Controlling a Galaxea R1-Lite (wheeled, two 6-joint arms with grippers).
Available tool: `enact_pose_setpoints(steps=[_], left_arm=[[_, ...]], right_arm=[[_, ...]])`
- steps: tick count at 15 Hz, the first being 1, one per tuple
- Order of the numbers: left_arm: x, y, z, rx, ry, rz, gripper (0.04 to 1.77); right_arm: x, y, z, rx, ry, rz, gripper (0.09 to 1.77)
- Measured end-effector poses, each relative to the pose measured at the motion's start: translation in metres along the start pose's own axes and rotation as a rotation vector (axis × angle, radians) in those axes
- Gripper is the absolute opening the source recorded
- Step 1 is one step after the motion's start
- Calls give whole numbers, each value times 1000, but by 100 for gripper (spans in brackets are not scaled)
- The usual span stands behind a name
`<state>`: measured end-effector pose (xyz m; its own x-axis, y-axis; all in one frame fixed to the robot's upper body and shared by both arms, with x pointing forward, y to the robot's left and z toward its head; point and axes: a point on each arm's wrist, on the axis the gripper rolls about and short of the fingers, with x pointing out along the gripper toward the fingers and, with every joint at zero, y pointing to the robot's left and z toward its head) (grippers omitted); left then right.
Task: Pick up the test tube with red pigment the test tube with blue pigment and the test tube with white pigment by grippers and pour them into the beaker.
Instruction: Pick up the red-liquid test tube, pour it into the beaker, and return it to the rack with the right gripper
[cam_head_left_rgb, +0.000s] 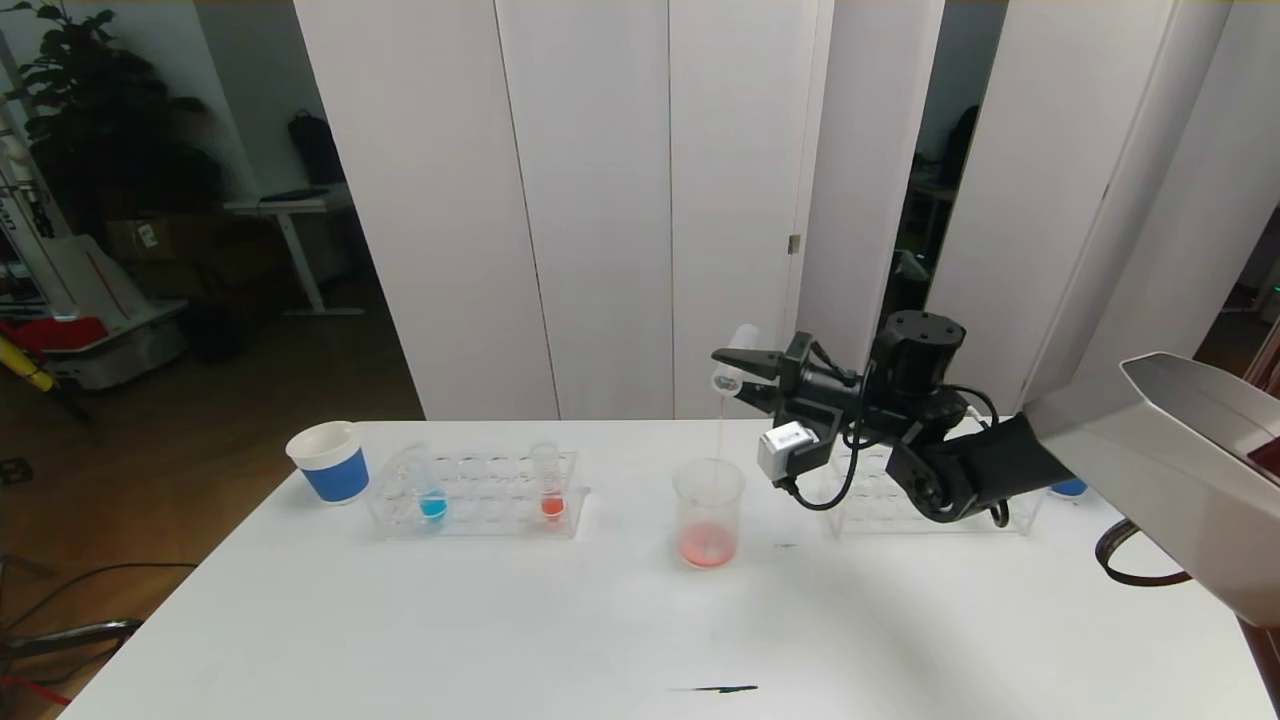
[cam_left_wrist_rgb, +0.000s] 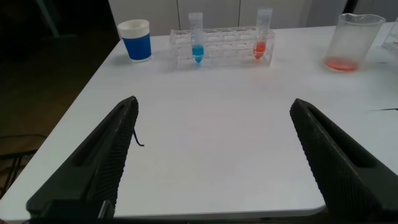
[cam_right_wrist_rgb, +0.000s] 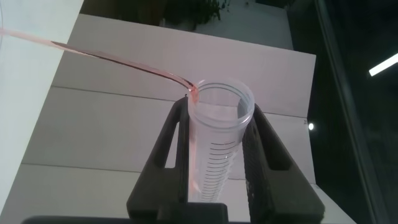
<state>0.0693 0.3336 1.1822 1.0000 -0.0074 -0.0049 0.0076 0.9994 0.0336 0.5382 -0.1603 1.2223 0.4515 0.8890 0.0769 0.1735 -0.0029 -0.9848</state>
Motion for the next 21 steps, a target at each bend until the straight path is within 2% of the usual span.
enact_pose_setpoints(steps=[8,12,17,19,21], left_arm=[[0,0,0,0,0,0,174],[0,0,0,0,0,0,174],[0,0,0,0,0,0,174],[0,0,0,0,0,0,174],[0,0,0,0,0,0,174]], right_arm=[[3,-1,0,-22,-22,-9,57],[2,-4,0,-17,-3,-18,57],[-2,-24,-3,-18,18,-44,57],[-4,-38,-3,12,88,-66,57],[-6,-55,-3,73,209,-102,57]])
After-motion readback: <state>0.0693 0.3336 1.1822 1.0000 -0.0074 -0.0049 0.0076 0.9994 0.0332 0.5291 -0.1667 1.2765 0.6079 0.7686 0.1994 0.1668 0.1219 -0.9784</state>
